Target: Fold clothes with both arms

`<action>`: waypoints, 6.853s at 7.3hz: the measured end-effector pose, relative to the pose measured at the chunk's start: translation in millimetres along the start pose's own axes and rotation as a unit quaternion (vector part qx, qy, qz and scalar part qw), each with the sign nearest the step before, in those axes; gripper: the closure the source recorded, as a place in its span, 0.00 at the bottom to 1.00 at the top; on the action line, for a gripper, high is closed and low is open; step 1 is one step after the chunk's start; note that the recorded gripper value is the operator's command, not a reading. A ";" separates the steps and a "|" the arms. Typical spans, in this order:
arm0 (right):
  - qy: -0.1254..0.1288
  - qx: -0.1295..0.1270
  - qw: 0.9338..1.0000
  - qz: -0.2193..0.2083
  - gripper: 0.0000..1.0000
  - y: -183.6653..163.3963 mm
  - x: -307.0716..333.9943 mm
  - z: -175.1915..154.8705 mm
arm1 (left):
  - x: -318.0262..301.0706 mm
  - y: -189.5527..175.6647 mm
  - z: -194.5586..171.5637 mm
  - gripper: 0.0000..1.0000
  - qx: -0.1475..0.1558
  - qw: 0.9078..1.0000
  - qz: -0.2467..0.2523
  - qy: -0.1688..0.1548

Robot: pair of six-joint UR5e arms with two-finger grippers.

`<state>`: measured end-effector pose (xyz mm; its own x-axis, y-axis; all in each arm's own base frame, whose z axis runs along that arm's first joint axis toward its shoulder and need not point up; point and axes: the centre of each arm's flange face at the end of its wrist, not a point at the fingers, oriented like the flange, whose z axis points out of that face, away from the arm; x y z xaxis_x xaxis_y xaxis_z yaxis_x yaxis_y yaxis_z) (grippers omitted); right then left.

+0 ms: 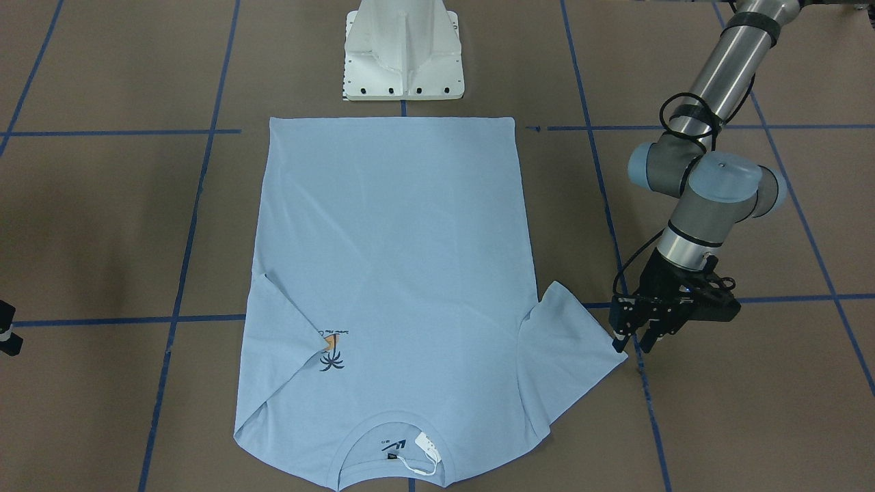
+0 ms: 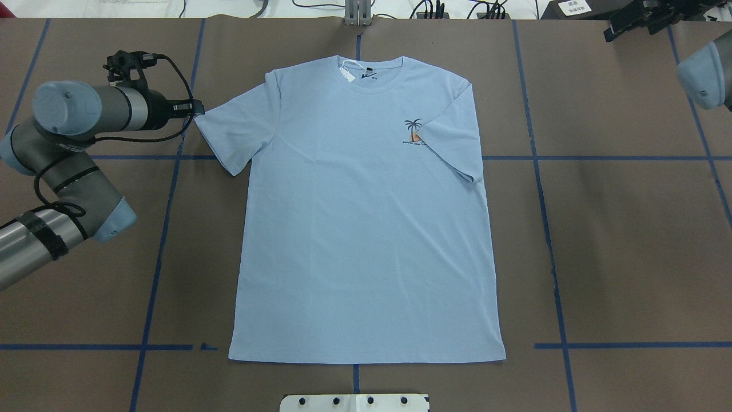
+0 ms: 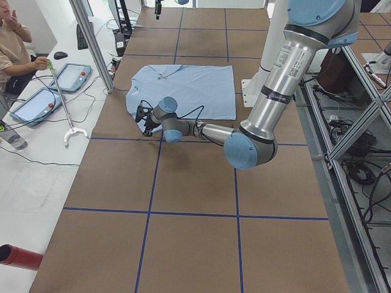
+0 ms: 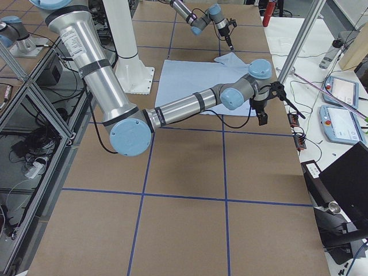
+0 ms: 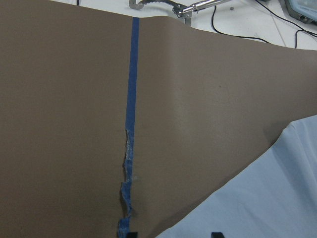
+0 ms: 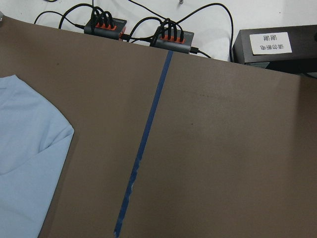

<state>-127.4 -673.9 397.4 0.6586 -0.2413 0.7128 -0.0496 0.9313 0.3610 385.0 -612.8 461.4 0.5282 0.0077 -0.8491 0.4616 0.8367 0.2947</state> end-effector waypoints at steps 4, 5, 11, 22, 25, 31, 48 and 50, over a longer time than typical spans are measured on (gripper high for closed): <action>0.002 -0.003 1.000 0.003 0.00 4.7 5.3 3.6 | 4.6 12.0 22.3 0.52 -0.014 1.000 0.005 -0.012; 0.003 -0.004 1.000 0.003 0.00 5.2 5.8 3.8 | 5.1 13.9 23.4 0.57 -0.013 1.000 0.006 -0.013; 0.002 -0.003 1.000 0.003 0.00 6.7 6.2 3.6 | 18.0 12.2 18.6 1.00 0.002 1.000 0.009 -0.009; 0.002 -0.003 1.000 0.006 0.00 6.5 2.7 4.5 | 253.9 40.1 23.6 1.00 -0.044 0.994 -0.046 -0.084; 0.001 -0.004 1.000 0.006 0.00 6.9 1.7 5.6 | 264.7 36.4 33.7 1.00 -0.045 0.993 -0.059 -0.091; -0.010 -0.007 1.000 0.019 0.00 31.3 -34.6 13.7 | 267.8 40.9 1.1 0.00 -0.062 0.997 -0.002 -0.043; -0.054 0.066 0.946 0.313 0.07 455.2 -311.4 42.7 | 155.0 392.0 -230.3 0.42 -0.189 0.974 -0.125 -0.019; -0.054 0.069 0.946 0.312 0.07 455.0 -311.3 43.1 | 154.3 385.8 -227.3 0.43 -0.182 0.977 -0.106 -0.018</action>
<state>-387.4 -186.8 365.7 0.3883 0.3108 0.8675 -0.5061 0.8586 -0.0811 482.6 -164.3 344.4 0.4765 -0.2005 -0.8560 0.2817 0.9571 -0.0673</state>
